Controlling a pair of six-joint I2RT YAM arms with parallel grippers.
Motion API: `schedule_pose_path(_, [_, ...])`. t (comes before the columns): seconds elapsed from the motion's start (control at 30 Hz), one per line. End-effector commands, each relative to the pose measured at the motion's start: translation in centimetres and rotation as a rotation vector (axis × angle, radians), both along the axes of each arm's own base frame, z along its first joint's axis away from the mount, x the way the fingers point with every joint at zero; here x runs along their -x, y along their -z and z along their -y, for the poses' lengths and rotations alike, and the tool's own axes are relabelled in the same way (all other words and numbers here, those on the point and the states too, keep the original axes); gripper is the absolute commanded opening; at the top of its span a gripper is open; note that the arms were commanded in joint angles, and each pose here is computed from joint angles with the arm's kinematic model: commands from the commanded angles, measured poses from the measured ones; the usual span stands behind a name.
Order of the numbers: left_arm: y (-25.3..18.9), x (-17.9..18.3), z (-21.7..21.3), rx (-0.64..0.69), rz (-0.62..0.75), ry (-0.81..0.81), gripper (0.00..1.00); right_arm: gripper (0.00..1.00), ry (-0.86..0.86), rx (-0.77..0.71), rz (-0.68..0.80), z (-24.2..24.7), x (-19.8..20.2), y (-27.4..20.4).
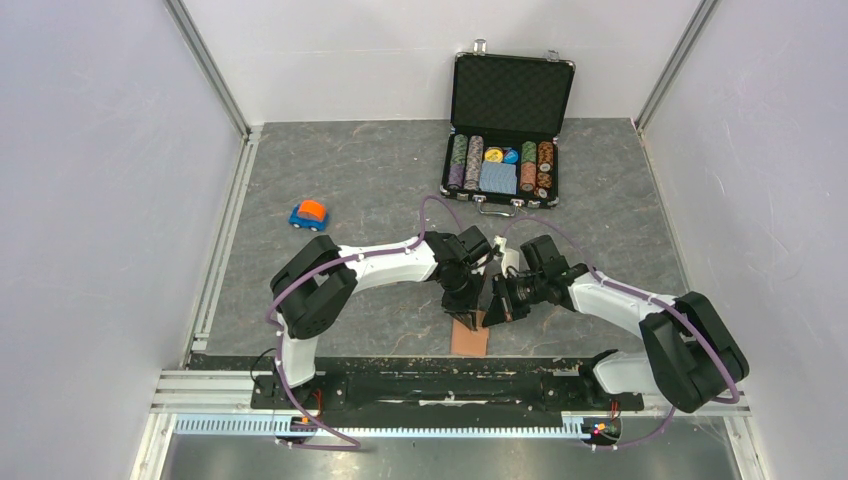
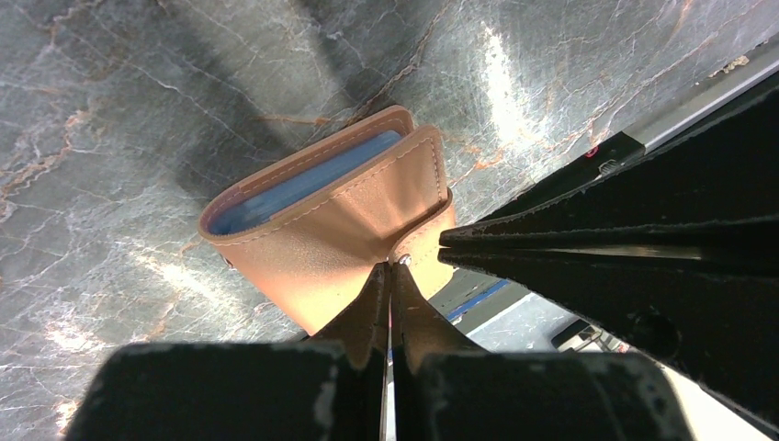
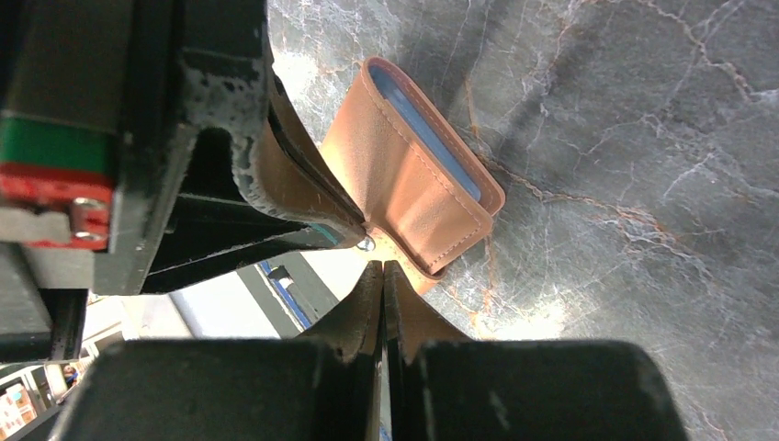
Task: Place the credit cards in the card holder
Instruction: Close the card holder at the center of the board.
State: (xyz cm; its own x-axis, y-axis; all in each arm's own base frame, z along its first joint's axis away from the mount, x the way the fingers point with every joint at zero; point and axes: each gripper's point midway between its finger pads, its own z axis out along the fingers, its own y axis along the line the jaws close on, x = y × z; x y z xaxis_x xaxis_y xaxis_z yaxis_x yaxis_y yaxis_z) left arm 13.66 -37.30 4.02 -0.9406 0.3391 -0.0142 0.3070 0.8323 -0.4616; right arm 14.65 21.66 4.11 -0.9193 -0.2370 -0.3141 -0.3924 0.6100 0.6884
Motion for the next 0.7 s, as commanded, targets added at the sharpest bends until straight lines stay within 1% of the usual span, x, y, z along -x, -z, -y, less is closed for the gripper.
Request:
schedule_pose_path(0.0, [-0.6, 0.2, 0.6, 0.035, 0.031, 0.042, 0.02, 0.00, -0.014, -0.021, 0.029, -0.4, 0.0, -0.5])
schedule_pose_path(0.67, [1.5, 0.4, 0.1, 0.004, 0.033, 0.062, 0.02, 0.00, -0.017, -0.002, -0.006, -0.4, 1.1, 1.1])
